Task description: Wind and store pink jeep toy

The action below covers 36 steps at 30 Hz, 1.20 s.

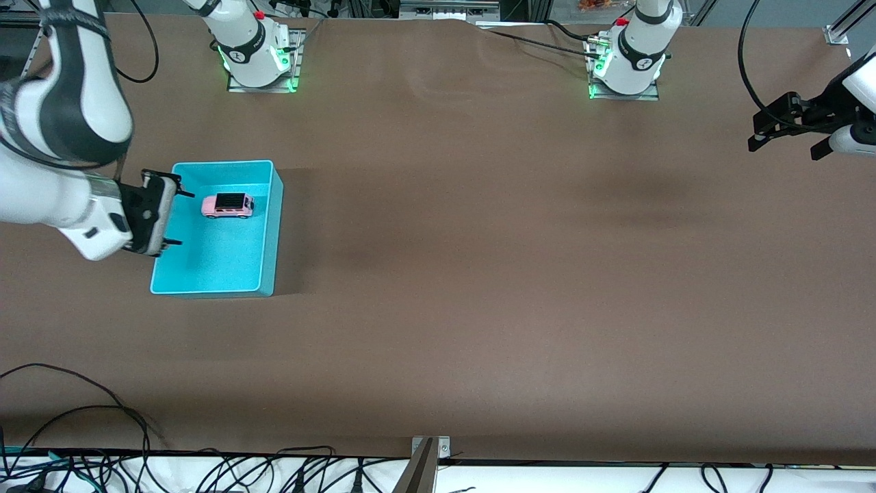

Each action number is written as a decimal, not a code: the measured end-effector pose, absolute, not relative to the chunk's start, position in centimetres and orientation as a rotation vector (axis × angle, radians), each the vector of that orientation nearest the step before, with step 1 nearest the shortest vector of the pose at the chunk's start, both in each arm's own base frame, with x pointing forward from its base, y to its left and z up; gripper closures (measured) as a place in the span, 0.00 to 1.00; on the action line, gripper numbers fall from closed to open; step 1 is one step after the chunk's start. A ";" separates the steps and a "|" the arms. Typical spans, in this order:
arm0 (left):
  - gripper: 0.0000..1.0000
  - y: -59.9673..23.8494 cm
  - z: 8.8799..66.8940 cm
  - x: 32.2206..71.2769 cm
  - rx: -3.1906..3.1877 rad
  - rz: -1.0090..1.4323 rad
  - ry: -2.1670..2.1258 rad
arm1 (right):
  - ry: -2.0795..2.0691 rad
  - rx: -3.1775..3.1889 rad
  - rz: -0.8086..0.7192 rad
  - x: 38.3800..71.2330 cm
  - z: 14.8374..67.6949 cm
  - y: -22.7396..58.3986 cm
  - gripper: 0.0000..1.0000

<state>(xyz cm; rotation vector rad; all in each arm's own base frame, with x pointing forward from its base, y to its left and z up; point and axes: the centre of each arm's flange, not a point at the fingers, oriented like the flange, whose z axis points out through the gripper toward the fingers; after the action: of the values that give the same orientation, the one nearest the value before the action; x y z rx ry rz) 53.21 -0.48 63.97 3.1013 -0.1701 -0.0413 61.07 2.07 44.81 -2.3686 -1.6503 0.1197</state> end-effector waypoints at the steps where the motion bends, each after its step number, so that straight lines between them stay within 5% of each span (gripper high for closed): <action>1: 0.00 -0.5 64.0 53.2 3.101 -0.041 -0.170 | -1.579 -2.424 0.121 61.2 46.2 2.2 0.00; 20: 0.00 -0.6 64.2 54.2 3.104 0.043 -0.172 | -0.270 -3.046 0.057 61.7 58.4 1.9 0.00; 36: 0.00 -0.4 63.0 54.9 3.105 0.011 -0.160 | -0.104 -3.163 -0.026 59.9 61.5 0.5 0.00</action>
<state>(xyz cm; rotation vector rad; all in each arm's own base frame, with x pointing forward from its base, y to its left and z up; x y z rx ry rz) 54.91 -0.44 62.99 3.1045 -0.1600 0.0109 59.86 0.49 61.52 -3.1635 -0.1041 -0.0256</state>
